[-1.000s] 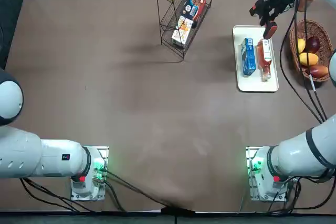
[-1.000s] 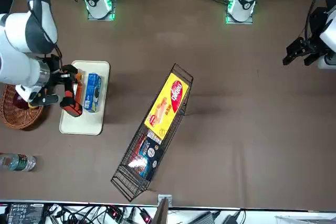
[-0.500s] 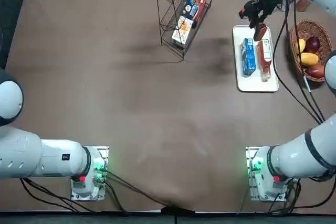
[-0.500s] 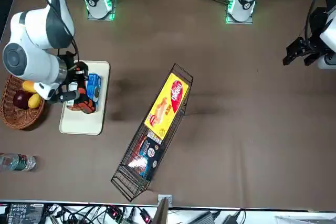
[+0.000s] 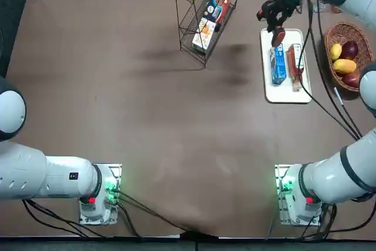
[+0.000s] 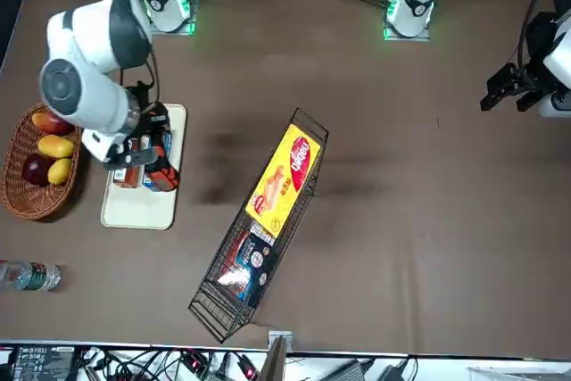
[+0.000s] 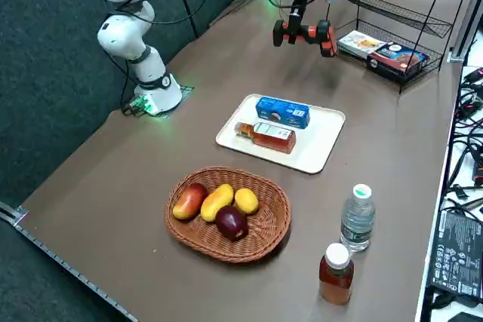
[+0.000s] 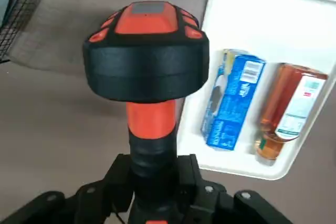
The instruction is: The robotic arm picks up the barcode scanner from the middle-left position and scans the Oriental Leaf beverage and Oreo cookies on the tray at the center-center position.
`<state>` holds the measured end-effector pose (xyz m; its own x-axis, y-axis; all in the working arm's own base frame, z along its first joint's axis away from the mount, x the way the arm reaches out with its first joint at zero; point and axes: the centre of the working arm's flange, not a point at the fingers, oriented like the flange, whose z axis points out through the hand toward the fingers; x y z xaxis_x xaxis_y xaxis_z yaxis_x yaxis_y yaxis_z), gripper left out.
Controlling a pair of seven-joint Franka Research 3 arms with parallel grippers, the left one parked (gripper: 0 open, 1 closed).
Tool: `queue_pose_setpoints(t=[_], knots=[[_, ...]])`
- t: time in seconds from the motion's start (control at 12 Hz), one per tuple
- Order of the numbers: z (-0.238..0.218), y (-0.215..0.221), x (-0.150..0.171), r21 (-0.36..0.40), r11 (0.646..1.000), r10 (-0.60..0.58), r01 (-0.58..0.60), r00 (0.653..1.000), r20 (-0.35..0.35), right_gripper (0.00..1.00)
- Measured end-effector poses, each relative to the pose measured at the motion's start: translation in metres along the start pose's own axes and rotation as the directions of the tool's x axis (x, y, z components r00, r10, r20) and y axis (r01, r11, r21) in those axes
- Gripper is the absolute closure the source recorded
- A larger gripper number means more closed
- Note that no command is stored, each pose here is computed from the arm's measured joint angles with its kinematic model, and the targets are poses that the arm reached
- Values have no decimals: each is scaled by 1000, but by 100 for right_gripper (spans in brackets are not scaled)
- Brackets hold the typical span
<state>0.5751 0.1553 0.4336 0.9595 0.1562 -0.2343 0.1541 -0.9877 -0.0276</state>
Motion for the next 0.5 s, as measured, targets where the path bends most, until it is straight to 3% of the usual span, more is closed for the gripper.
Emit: queue_pose_setpoints(t=[0.5], knots=[[39,-69,-8,-25,999,24,-24,1000,-14,58]])
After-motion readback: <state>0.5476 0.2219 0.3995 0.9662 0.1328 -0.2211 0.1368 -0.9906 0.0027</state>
